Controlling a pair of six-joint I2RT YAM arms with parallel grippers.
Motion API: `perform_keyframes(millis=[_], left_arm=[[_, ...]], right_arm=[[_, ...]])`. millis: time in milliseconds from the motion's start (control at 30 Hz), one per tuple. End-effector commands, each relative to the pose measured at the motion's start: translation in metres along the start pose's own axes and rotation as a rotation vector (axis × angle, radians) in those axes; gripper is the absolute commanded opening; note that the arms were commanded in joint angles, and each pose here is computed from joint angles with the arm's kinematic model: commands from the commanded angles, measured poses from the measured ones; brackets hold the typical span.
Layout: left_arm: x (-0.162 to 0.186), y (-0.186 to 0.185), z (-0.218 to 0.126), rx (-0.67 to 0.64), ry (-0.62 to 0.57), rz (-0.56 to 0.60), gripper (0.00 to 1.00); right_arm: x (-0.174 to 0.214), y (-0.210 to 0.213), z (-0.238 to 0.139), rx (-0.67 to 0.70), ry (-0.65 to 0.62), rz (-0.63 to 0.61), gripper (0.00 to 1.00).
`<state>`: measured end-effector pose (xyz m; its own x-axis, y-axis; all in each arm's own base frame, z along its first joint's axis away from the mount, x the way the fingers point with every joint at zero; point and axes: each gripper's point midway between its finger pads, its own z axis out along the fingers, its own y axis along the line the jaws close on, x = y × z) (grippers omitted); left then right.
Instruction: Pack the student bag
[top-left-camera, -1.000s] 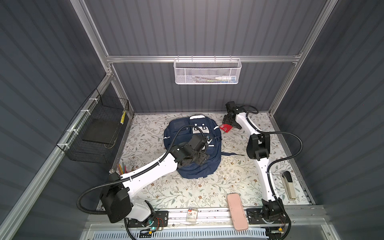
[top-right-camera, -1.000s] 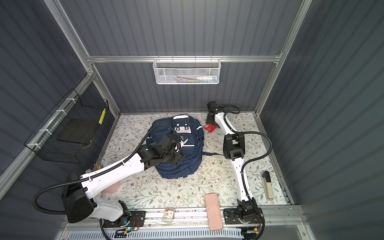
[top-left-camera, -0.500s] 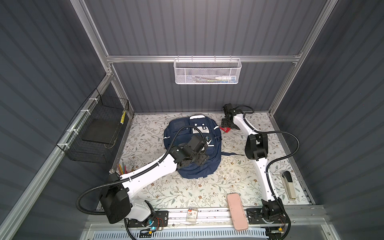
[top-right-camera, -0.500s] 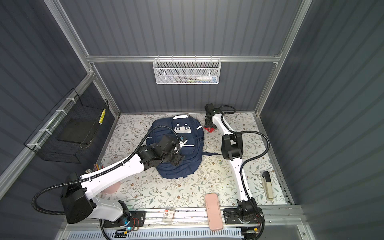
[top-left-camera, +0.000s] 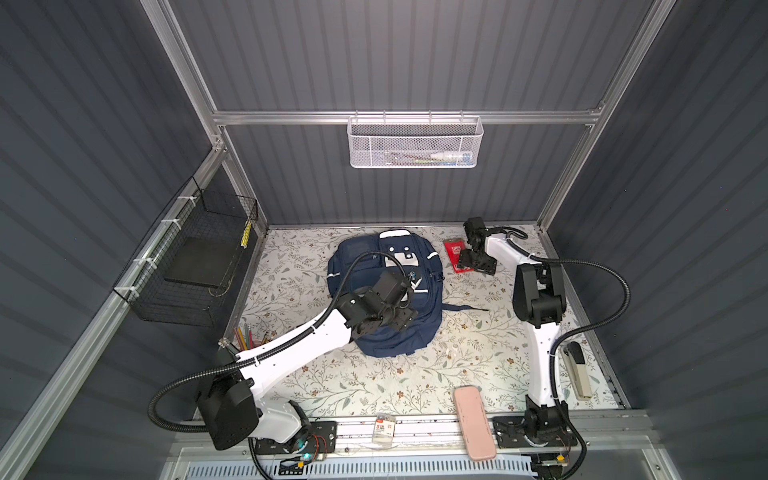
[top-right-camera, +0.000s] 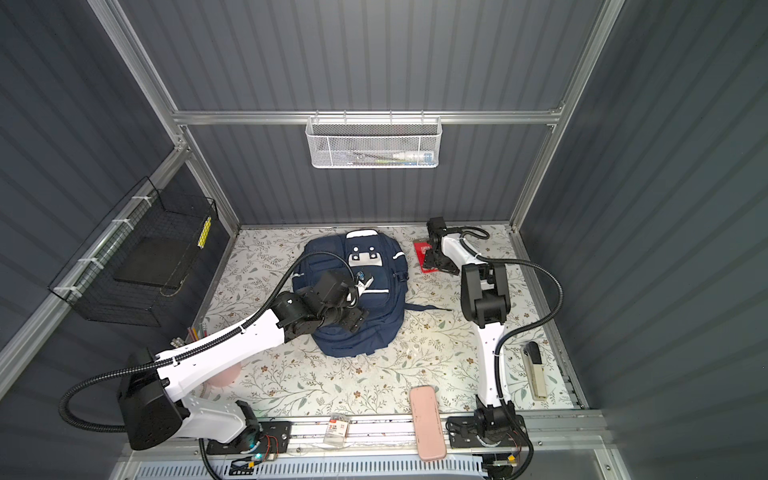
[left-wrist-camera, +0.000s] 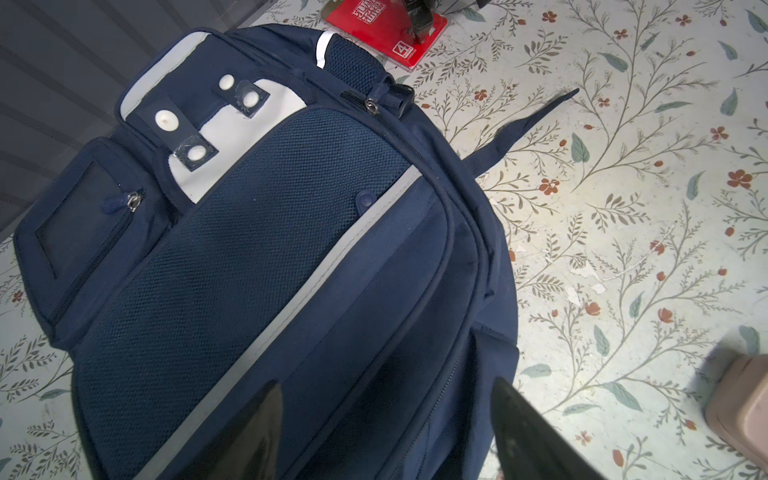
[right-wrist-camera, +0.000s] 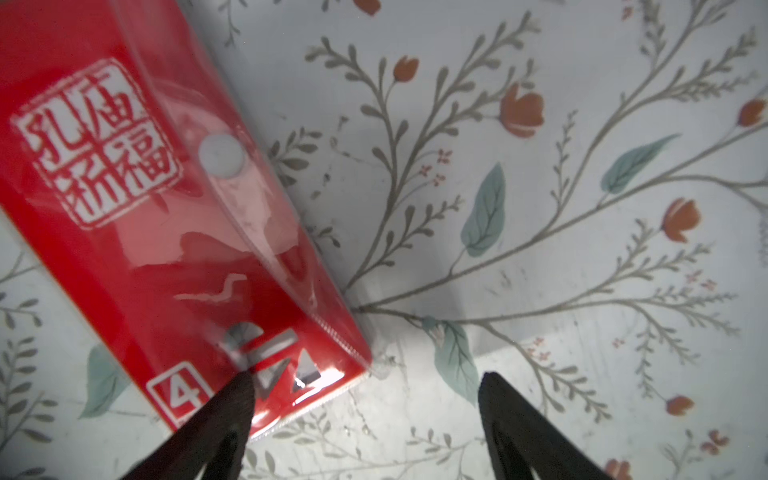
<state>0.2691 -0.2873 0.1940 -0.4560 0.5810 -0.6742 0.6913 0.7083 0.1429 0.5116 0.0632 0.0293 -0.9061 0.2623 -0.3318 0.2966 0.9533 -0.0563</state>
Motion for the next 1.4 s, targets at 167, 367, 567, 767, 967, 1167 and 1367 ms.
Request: perform_keyframes(millis=[167,367,567,767,967,1167,1367], left_arm=[[-0.008,0.001,-0.016,0.020,-0.054,-0.035,0.79],[-0.010,0.000,-0.021,0.035,-0.071,-0.048,0.80],[-0.009,-0.002,-0.020,0.043,-0.074,-0.058,0.80],[-0.008,-0.001,-0.021,0.039,-0.079,-0.066,0.80],[-0.007,0.000,-0.023,0.033,-0.086,-0.066,0.81],[-0.009,-0.001,-0.021,0.041,-0.080,-0.063,0.81],[0.000,0.009,-0.021,-0.021,-0.054,-0.040,0.82]], right_arm=[[-0.004,0.023,-0.043,-0.186,-0.093,-0.160,0.89],[-0.019,0.039,-0.034,-0.216,-0.091,-0.328,0.99],[-0.021,0.053,-0.007,-0.219,0.016,-0.459,0.99],[-0.031,0.056,-0.004,-0.183,-0.012,-0.484,0.99],[-0.015,0.053,0.011,-0.156,0.064,-0.557,0.99],[-0.005,0.056,0.007,-0.165,0.104,-0.560,0.97],[-0.001,0.054,0.017,-0.180,0.140,-0.550,0.98]])
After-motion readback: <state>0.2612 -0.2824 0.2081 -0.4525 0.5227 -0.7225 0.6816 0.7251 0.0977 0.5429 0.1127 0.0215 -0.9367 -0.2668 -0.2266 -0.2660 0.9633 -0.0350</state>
